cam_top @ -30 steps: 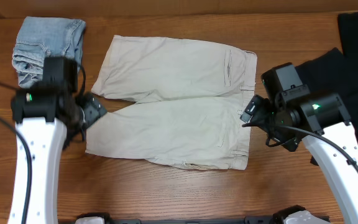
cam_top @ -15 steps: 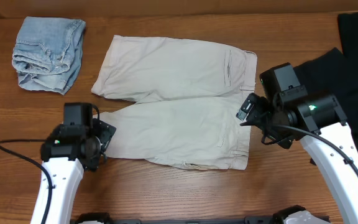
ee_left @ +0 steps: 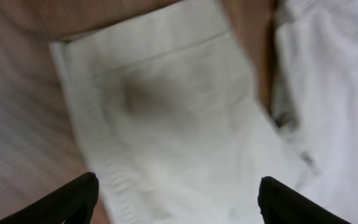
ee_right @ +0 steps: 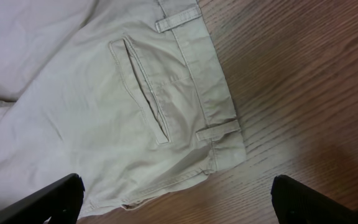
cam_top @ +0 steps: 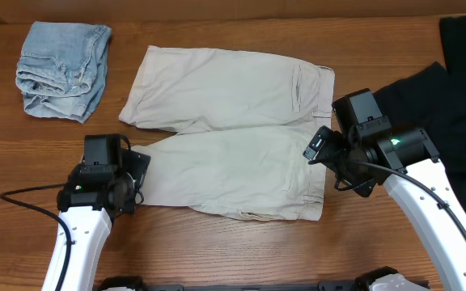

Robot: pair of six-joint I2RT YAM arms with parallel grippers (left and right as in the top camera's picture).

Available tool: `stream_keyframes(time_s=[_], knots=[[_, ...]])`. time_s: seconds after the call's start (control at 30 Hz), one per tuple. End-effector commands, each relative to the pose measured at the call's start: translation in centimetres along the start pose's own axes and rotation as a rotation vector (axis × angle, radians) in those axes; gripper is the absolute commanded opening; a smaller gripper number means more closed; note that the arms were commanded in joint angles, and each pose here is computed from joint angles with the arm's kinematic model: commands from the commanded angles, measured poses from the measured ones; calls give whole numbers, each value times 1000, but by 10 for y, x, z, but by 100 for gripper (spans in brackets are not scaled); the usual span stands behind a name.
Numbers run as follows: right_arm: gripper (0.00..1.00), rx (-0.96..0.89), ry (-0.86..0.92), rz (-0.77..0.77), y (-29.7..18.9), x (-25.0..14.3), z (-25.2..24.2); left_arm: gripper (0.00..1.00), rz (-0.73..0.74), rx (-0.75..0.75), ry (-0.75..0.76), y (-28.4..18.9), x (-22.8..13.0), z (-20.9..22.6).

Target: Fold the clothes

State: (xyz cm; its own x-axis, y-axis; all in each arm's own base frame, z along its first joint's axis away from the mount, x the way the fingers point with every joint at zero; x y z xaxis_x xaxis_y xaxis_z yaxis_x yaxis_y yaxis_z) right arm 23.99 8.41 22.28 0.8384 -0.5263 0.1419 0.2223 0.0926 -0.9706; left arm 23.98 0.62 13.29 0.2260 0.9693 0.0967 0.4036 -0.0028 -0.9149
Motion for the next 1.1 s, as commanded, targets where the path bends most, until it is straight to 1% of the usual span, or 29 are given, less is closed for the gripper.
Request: stream_keyframes(time_s=[0.0, 0.1, 0.2, 0.27, 0.37, 0.47, 0.57, 0.7, 0.87, 1.07], knots=[[100, 9, 0, -7, -3, -2, 0, 89, 32, 61, 70, -1, -6, 14], [100, 9, 0, -8, -3, -2, 0, 91, 51, 145, 117, -2, -9, 30], [100, 8, -3, -10, -3, -2, 0, 91, 44, 226, 118, -5, -9, 45], [100, 2, -3, -15, -3, -1, -1, 91, 43, 246, 119, -4, -9, 50], [100, -6, -3, -25, -3, 0, -2, 91, 43, 253, 110, 2, -11, 55], [100, -8, -3, -32, -3, 1, -2, 90, 26, 244, 69, 13, -11, 61], [100, -4, -10, -36, -3, 2, -1, 88, -19, 232, 1, 24, -8, 66], [100, 1, -34, -41, -3, 3, 0, 87, -107, 226, -62, 28, 1, 68], [100, 5, -33, -42, -3, 3, 1, 89, -203, 190, -73, 30, 14, 62], [100, 10, -29, -41, -3, 3, 1, 85, -210, 184, -103, 40, 21, 58]])
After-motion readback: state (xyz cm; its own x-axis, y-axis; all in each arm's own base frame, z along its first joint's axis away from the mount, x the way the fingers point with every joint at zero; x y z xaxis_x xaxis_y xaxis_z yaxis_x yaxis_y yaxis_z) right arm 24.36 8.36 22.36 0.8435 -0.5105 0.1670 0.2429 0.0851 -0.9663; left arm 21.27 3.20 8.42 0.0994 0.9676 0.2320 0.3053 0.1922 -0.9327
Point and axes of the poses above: each gripper's point midway between its finger pads, its own y axis out along the fingers, its own z axis along the line the jaws close on, x = y × z, the point moved 5 cm from there along -y, back along the fingers, and after that the axes turned 3 degrees about -y, right-handed, at the moved point
